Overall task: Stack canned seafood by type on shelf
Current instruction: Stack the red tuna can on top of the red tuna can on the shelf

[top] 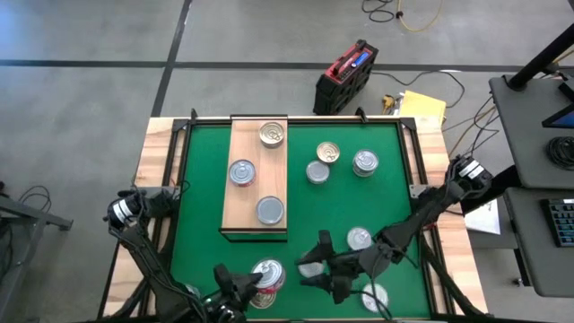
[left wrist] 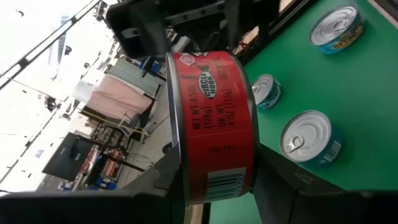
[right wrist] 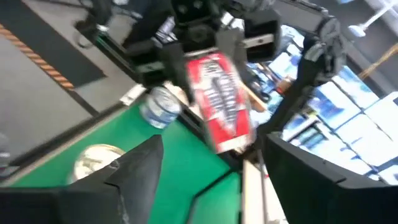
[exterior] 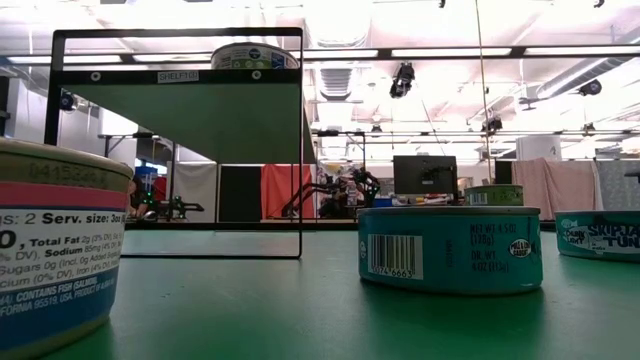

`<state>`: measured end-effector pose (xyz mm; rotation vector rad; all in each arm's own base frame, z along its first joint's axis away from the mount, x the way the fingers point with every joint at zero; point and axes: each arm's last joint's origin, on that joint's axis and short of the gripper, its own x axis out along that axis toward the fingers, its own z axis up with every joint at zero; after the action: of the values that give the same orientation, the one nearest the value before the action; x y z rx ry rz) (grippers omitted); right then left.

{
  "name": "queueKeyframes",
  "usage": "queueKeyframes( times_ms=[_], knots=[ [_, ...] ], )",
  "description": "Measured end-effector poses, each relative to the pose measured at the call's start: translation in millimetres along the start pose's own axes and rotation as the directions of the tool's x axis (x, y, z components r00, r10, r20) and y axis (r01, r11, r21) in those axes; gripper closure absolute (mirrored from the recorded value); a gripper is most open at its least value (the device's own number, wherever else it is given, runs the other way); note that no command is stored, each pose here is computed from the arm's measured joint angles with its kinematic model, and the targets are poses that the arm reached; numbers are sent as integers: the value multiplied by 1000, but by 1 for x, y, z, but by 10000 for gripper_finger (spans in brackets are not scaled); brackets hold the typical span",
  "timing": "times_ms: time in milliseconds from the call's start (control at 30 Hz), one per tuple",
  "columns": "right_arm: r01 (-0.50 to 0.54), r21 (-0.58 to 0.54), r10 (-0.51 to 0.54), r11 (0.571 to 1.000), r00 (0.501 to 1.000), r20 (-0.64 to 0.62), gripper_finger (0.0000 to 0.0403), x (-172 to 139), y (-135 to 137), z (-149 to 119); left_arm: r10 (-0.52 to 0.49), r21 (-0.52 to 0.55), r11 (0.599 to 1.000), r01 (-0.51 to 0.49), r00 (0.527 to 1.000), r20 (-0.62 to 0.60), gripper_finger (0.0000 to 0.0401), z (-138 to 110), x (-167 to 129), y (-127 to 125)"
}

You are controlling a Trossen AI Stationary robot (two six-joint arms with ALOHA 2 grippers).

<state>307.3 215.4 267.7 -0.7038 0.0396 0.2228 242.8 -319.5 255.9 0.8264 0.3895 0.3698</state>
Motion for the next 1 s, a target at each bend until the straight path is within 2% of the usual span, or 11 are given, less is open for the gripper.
queueKeyframes(
  times_ms=[100,200,400,700,1000],
  knots=[
    [33,-43,-34,999,999,-24,108,9,-1,6,-13,6,1000,13,1000,-5,283,-1,1,-5],
    [6,-68,-11,998,998,-67,88,16,-1,10,-12,-3,1000,12,1000,-4,283,-1,2,-8],
    [-24,-28,20,999,991,-134,69,27,-2,13,-11,-26,1000,11,1000,0,283,1,4,-9],
    [-57,-58,49,997,990,-132,100,43,1,13,-13,-76,997,14,1000,12,283,5,4,-11],
    [-72,-65,64,995,991,-120,144,52,3,15,-18,-78,997,19,1000,12,283,5,4,-11]
  ],
)
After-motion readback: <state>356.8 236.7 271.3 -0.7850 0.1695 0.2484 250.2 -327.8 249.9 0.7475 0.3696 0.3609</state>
